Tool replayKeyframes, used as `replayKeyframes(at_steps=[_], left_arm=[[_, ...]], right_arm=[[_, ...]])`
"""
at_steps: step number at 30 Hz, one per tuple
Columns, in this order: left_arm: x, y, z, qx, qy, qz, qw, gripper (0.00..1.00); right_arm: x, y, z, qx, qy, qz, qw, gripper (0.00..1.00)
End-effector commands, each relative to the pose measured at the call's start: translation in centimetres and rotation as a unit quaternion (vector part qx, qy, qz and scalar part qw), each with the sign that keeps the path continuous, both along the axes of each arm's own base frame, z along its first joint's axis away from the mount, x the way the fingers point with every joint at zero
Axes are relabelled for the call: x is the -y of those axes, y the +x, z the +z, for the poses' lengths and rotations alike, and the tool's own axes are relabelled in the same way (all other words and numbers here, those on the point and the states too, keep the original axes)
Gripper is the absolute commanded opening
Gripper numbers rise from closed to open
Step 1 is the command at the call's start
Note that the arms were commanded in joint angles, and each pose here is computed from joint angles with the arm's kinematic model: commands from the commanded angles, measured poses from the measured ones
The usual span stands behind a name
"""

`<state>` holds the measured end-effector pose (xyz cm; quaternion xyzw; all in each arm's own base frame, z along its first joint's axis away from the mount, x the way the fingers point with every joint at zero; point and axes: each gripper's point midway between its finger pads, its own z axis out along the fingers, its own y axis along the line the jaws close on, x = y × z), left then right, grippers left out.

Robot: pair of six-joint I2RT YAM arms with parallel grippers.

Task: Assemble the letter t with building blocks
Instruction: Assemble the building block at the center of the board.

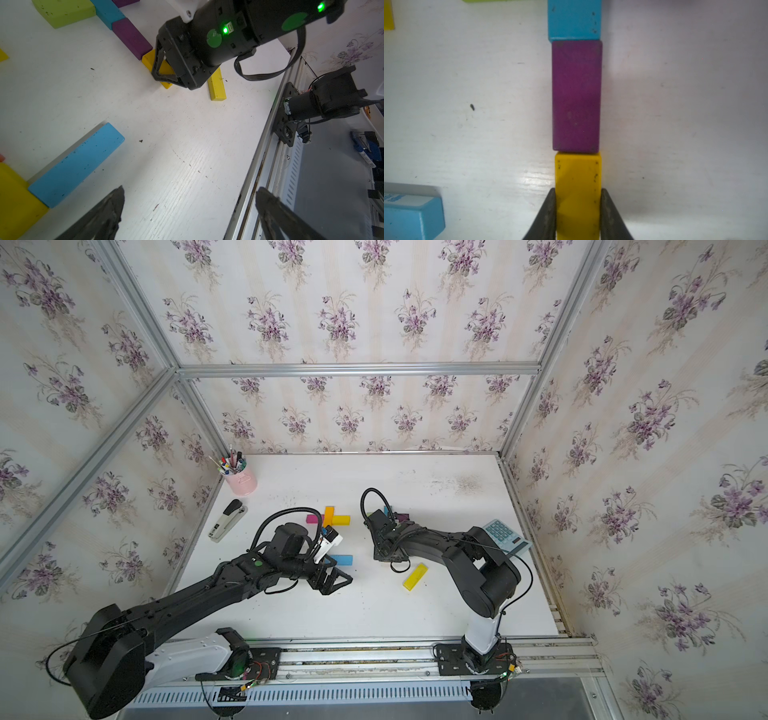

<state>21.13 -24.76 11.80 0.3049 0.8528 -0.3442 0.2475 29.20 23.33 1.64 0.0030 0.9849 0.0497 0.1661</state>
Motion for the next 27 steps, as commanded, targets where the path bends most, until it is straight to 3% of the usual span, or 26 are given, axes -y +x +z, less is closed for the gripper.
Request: replayKeyframes(at_steps=[1, 6, 19, 27], left_arm=[[0.4, 0.2, 0.6, 0.010, -0.011, -0.007, 1.000, 1.00], [0.4, 0.2, 0.5, 0.008, -0.010, -0.009, 1.000, 1.00], [0.5, 0.1, 0.4, 0.006, -0.010, -0.011, 1.000, 1.00], [0.6, 0.1, 0.5, 0.005, -0.015, -0.016, 1.000, 1.00]], right_arm=[[0.1, 0.1, -0.2, 0.001, -0.003, -0.002, 1.000, 0.28], [-0.1, 0.2, -0.4, -0.003, 0.000, -0.002, 1.000, 0.33], [-0.1, 0.2, -0.8, -0.010, -0.001, -0.004, 1.000, 0.34], [0.1, -0.1, -1.2, -0.018, -0.004, -0.005, 1.000, 0.60]])
